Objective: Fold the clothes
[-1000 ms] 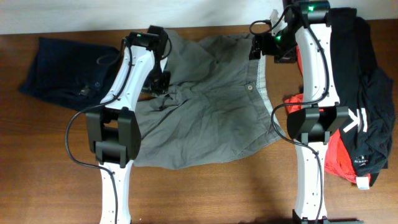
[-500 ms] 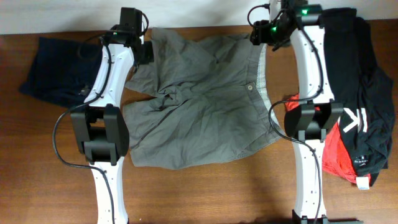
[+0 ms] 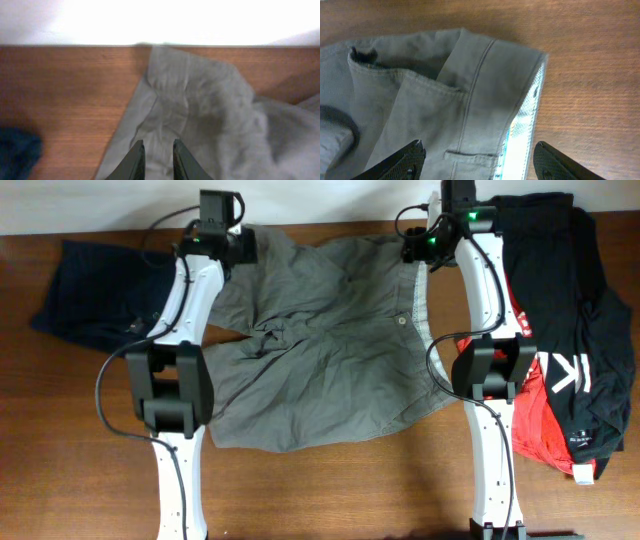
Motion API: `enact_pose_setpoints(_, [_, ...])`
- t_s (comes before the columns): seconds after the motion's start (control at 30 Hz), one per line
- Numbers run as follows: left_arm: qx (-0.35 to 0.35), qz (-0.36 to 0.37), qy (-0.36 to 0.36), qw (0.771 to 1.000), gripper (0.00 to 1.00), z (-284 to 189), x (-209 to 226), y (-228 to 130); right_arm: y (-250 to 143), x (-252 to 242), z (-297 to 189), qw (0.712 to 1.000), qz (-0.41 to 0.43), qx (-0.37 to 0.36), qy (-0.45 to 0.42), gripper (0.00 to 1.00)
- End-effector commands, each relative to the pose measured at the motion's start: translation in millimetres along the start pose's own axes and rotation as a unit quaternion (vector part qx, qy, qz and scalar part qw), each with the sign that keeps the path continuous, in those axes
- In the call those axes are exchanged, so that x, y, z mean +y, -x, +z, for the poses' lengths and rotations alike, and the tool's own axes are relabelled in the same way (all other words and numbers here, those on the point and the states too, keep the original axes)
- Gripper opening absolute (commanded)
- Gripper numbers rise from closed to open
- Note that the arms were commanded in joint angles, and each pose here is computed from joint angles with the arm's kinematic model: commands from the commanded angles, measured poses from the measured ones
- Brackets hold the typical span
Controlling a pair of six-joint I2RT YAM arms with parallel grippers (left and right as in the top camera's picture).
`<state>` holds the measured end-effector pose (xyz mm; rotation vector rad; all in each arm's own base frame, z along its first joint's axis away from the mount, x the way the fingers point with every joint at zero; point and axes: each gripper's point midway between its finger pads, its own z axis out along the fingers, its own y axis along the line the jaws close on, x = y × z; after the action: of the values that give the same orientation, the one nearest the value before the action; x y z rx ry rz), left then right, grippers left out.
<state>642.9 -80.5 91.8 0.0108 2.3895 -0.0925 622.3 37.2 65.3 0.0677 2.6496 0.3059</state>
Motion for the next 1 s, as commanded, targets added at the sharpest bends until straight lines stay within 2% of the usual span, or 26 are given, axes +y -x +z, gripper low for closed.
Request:
enact_pose_setpoints(0.0, [0.019,0.012,-0.014,1.000,0.20,31.3,-2.7,-24.7,7.2,-5.9,-1.4,1.000,0.008,-0.013,0.010,0.74])
enact_pose_setpoints(0.13, [0.007,0.012,-0.015,1.000,0.20,55.0,-2.2,-32.8,10.3,-6.5,5.2,1.000,0.007,-0.021,0.012,0.73])
enact_pose_setpoints(0.37, [-0.012,0.012,-0.026,1.000,0.21,69.3,-5.8,-32.4,-3.2,-13.0,29.4,1.000,0.010,-0.006,0.011,0.72])
enact_pose_setpoints(0.6, [0.005,0.013,-0.030,0.999,0.20,78.0,-7.3,-46.8,-12.4,-17.7,48.5,1.000,0.025,0.000,0.012,0.69])
enact_pose_setpoints(0.73, [0.022,0.013,-0.007,1.000,0.17,78.5,1.6,-55.7,-6.9,-17.6,48.9,1.000,0.023,-0.011,0.013,0.55])
enact_pose_setpoints(0.8, [0.029,0.013,-0.003,1.000,0.16,79.0,3.1,-59.3,-3.2,-17.6,48.4,1.000,0.021,-0.019,0.014,0.40])
enact_pose_setpoints(0.97, [0.046,0.013,-0.001,0.999,0.13,79.4,4.2,-68.4,0.2,-21.8,46.7,0.999,0.023,-0.024,0.013,0.31])
